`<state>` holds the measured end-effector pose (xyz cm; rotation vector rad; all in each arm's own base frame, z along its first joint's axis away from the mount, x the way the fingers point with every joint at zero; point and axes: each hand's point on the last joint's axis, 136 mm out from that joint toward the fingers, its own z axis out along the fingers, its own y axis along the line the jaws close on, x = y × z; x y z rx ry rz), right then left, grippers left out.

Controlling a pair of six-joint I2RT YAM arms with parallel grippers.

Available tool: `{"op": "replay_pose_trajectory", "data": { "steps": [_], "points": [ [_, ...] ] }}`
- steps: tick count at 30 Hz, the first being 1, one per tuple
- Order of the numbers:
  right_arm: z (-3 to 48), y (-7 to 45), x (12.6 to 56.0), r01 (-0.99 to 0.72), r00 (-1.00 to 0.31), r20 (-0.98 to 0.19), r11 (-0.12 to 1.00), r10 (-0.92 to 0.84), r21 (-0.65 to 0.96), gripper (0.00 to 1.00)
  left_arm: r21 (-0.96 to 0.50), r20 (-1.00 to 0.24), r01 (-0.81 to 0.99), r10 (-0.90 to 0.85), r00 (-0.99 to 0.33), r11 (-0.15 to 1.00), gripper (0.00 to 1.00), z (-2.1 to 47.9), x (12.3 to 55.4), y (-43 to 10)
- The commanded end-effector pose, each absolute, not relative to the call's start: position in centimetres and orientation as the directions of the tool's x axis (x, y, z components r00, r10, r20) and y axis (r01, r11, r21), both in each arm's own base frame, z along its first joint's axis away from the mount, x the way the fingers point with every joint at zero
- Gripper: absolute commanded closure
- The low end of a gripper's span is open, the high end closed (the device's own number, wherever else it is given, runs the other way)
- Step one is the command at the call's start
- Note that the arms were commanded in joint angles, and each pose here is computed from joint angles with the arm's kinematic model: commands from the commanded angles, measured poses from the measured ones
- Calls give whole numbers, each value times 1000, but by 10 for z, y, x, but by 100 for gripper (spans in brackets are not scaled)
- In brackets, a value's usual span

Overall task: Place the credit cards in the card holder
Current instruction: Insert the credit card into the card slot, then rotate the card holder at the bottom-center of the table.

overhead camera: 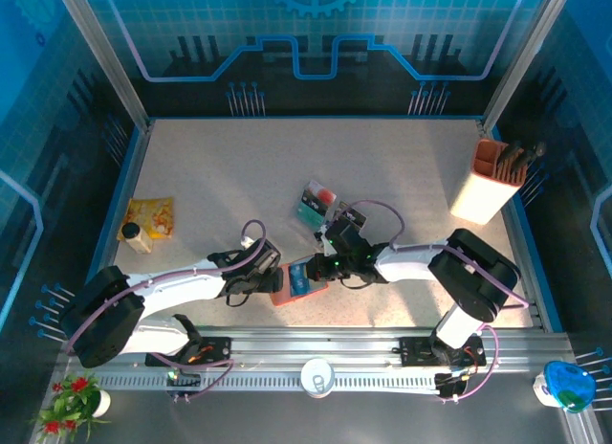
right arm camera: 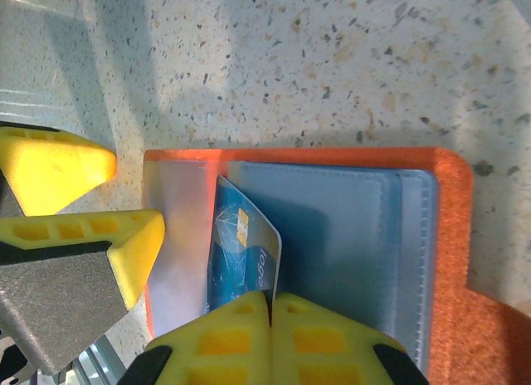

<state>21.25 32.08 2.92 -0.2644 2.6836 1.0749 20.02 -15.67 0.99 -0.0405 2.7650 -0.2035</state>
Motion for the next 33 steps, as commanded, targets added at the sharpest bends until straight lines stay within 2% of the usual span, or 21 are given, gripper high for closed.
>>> {"op": "replay_pose_trajectory", "data": {
  "steps": [1, 21, 26, 28, 33],
  "points": [
    [11, 311, 203, -239, -967, -219, 752, -128, 614, 100, -170, -329, 18, -39, -943, 985, 24, -7, 199, -163],
    [4, 343, 196, -283, -959, -185, 742, -214, 608, 100, -175, -332, 21, -39, -943, 984, 24, -5, 201, -166],
    [28, 334, 202, -295, -954, -236, 721, -185, 627, 75, -180, -333, 20, -42, -942, 983, 24, -4, 202, -166],
    [41, 327, 205, -299, -951, -264, 715, -164, 633, 68, -184, -333, 22, -41, -942, 983, 24, -3, 202, -167],
    [66, 302, 210, -324, -930, -345, 738, -132, 592, 65, -192, -337, 24, -44, -940, 981, 24, -1, 203, -169]
  ]
}}
